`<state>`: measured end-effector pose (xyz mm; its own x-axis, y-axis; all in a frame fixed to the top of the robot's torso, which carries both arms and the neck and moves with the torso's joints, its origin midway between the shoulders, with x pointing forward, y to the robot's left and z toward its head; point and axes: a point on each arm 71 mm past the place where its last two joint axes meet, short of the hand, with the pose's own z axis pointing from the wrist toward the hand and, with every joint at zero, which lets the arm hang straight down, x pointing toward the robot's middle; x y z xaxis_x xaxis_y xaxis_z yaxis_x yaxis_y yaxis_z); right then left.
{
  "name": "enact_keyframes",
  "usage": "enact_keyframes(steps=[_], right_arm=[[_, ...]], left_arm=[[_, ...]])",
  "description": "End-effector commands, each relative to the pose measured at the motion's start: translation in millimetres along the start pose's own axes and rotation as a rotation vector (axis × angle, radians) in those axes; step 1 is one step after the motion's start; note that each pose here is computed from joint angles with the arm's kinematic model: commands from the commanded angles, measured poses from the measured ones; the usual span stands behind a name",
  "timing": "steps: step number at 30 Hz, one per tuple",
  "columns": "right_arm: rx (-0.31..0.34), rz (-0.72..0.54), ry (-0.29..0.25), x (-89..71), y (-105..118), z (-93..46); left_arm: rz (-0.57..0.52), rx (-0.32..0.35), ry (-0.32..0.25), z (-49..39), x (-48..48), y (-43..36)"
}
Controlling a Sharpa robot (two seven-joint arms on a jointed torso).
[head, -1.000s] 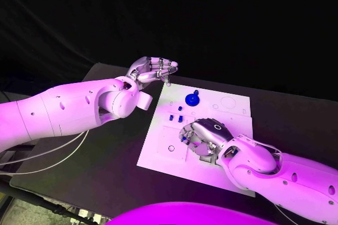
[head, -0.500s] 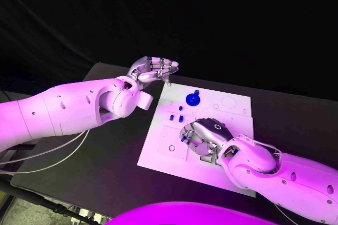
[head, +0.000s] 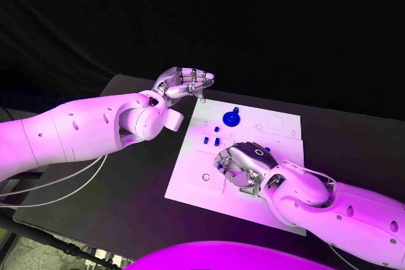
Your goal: Assemble the parts on the task board
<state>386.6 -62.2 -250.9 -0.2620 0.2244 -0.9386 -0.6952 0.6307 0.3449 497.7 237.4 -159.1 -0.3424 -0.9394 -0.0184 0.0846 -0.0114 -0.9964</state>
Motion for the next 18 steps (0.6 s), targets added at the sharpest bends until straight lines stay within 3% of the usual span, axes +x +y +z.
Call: enact_keyframes(steps=[1,18], right_arm=[[0.011,-0.012,0.053,5.2,-0.5,-0.4],[0.041,-0.016,-0.022,-2.6,-2.1,-5.9]], left_arm=[[-0.007,0.006,0.014,0.4,2.0,-1.0],[-0.007,0.001,0.015,-0.1,0.9,-0.7]])
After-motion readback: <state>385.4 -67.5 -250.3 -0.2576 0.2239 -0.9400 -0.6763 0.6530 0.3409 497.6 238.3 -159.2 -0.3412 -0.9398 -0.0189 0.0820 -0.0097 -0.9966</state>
